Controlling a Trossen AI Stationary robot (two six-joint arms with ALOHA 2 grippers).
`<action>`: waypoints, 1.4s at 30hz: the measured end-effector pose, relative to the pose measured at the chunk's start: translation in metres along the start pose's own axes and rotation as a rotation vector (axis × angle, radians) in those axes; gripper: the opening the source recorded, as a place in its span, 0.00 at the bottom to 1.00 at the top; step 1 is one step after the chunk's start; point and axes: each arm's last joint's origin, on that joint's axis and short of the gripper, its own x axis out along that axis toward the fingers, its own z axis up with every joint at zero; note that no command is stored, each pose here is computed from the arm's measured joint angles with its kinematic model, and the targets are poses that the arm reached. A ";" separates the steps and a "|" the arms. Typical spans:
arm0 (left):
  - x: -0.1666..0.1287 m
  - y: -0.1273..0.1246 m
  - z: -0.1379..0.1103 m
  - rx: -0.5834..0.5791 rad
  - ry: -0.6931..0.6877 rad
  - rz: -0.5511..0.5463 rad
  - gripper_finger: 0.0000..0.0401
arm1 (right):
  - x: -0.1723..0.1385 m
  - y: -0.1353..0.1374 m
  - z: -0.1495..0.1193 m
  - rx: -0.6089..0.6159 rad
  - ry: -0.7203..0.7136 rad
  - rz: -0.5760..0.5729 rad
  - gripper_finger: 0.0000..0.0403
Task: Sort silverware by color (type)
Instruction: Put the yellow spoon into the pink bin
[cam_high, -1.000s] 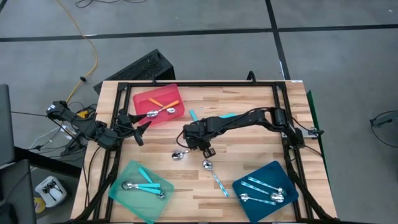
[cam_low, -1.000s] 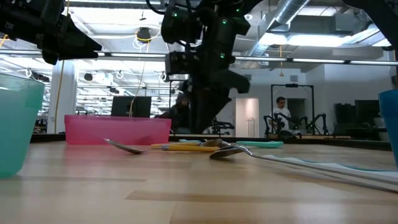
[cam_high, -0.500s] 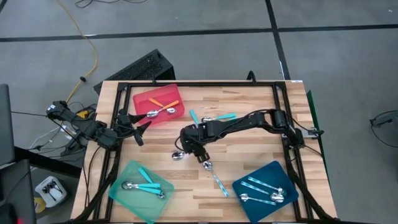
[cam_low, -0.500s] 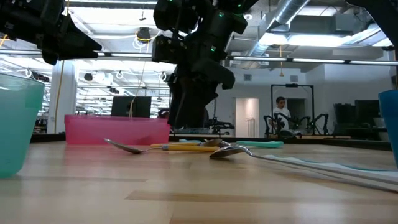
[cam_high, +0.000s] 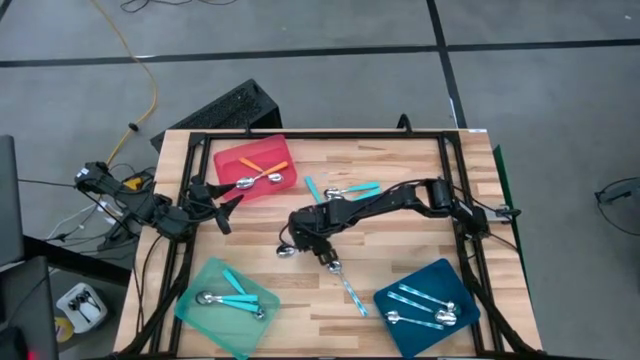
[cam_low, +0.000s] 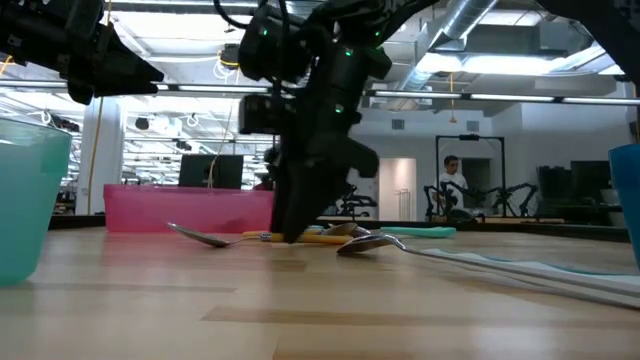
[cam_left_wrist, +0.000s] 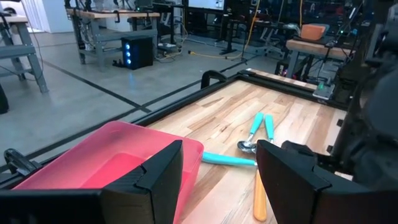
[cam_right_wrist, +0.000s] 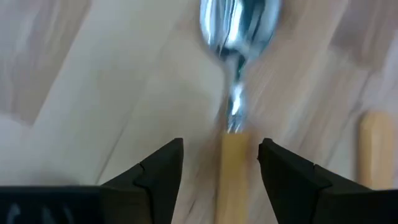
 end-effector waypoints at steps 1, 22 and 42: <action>0.000 0.000 0.000 0.000 0.000 0.000 0.47 | 0.001 0.000 -0.001 0.001 0.006 0.003 0.57; 0.000 0.000 0.000 -0.004 -0.001 0.002 0.47 | -0.003 0.002 -0.023 0.120 0.230 0.063 0.41; 0.000 0.001 -0.002 0.006 0.012 0.001 0.47 | -0.012 0.005 -0.028 0.184 0.304 0.024 0.22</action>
